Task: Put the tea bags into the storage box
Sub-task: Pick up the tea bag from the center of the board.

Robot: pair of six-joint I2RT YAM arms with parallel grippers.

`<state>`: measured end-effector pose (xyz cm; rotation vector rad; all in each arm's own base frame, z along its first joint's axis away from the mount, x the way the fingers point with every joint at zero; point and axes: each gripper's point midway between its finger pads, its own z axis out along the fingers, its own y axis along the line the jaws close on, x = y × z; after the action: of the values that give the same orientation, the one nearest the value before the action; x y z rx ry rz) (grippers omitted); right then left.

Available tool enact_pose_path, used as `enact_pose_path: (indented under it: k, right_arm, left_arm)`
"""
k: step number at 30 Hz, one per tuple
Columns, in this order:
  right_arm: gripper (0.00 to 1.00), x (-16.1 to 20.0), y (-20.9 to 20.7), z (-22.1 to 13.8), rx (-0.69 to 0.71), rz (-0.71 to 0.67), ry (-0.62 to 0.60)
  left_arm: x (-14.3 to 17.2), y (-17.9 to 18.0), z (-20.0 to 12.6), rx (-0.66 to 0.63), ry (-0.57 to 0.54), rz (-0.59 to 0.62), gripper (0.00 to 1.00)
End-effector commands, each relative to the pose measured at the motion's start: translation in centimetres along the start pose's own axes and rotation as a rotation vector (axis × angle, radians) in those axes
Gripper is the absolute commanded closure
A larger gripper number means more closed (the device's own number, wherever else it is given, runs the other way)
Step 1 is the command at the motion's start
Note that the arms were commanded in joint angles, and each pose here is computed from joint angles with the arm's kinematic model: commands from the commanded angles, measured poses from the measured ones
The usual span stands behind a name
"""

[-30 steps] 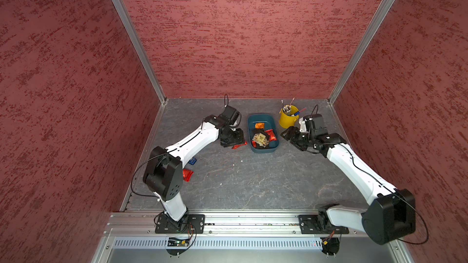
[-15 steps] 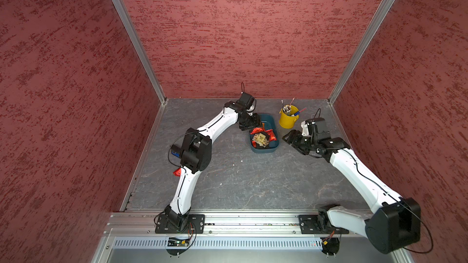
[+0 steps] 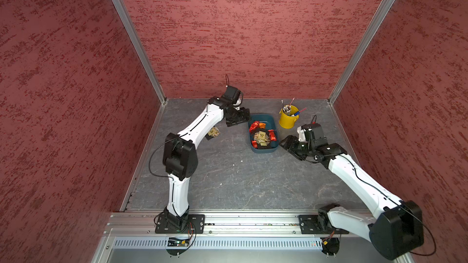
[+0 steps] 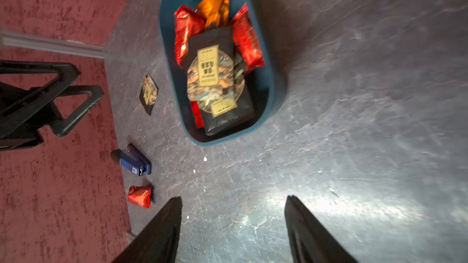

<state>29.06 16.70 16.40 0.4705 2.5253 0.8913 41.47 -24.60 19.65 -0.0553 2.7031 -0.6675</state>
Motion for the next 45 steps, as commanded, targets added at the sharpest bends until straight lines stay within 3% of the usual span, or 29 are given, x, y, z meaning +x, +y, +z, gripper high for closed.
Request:
enact_pose_path:
  k: [1,10,12,21,26,32,45]
  right_arm:
    - [0.31,0.9,3.8,1.7,-0.077,-0.051,0.015]
    - [0.31,4.2,9.5,6.0,-0.157,-0.174,0.126]
    - [0.31,4.3,10.4,7.2,-0.162,-0.198,0.156]
    - [0.31,3.1,15.0,9.8,-0.232,-0.283,0.221]
    - [0.31,2.5,15.6,9.8,-0.237,-0.304,0.224]
    - [0.31,1.5,15.2,9.3,-0.249,-0.283,0.208]
    - [0.31,-0.9,14.6,7.6,-0.242,-0.258,0.157]
  left_arm:
    - [2.9,4.2,-4.5,-0.105,-0.014,-0.03,0.15]
    - [14.8,14.6,-12.0,-0.333,0.034,-0.298,0.08]
    - [16.9,16.2,-13.1,-0.374,0.035,-0.368,0.02]
    - [21.4,21.0,-14.5,-0.496,0.011,-0.589,0.0]
    - [22.2,23.2,-12.4,-0.485,0.051,-0.702,0.0]
    - [20.7,25.5,-11.3,-0.427,0.002,-0.795,0.0]
    - [18.8,29.2,-8.8,-0.385,0.046,-0.835,0.05]
